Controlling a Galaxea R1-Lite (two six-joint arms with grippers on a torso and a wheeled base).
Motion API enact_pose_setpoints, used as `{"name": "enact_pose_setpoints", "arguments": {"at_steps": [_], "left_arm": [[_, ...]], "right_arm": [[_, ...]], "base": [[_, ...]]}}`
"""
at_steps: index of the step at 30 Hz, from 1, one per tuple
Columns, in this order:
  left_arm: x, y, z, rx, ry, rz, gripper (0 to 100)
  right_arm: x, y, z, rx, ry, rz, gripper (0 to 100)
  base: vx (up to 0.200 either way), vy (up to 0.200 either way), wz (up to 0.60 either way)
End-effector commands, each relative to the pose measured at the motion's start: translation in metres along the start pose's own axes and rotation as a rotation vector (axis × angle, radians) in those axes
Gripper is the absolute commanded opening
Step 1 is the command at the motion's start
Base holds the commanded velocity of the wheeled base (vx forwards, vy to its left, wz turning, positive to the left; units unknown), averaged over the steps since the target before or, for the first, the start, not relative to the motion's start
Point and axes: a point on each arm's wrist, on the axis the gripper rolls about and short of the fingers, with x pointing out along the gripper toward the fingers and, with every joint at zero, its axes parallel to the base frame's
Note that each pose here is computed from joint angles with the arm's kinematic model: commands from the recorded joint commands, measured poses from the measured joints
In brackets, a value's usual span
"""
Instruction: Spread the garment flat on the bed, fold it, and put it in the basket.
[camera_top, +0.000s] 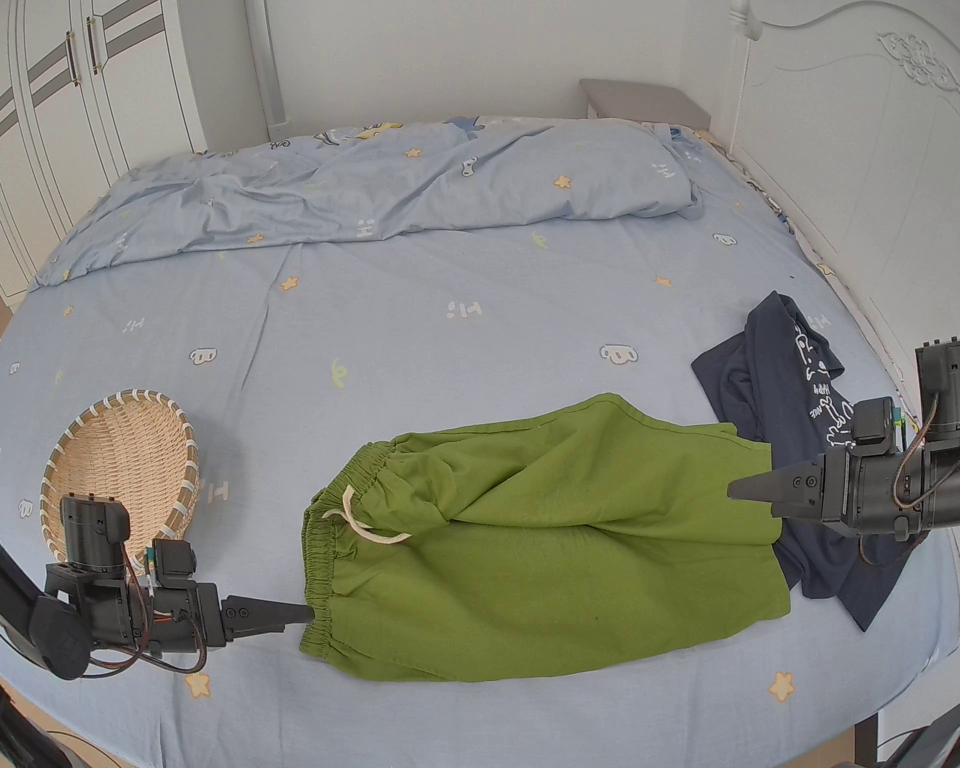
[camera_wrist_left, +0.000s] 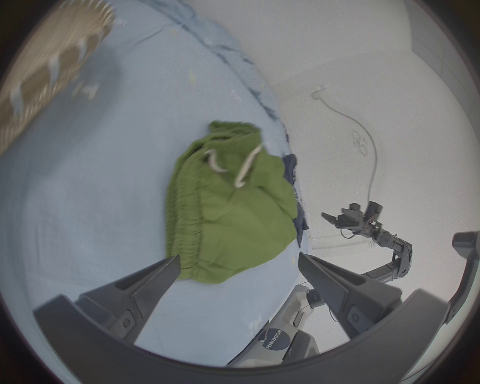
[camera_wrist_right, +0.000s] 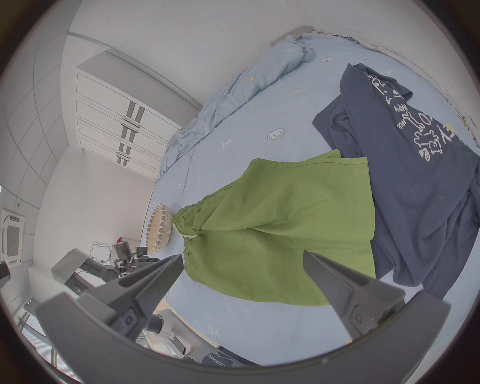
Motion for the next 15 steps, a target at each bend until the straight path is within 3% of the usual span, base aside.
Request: {"name": "enact_pose_setpoints", "arguments": {"at_steps": [1,15], "left_arm": [[0.013,0.033,-0.009,-0.109,0.065,0.035,100],[0.039,0.031,-0.004,-0.147,0.137,-0.001,100]], "right_arm": [[-0.003,-0.001,-0.006,-0.004,-0.002,0.002,100],[-0.003,-0.001,-0.006,-0.003,0.000,0.003,100]], "base": [[0.000,0.000,0.00],[0.000,0.000,0.00]]}}
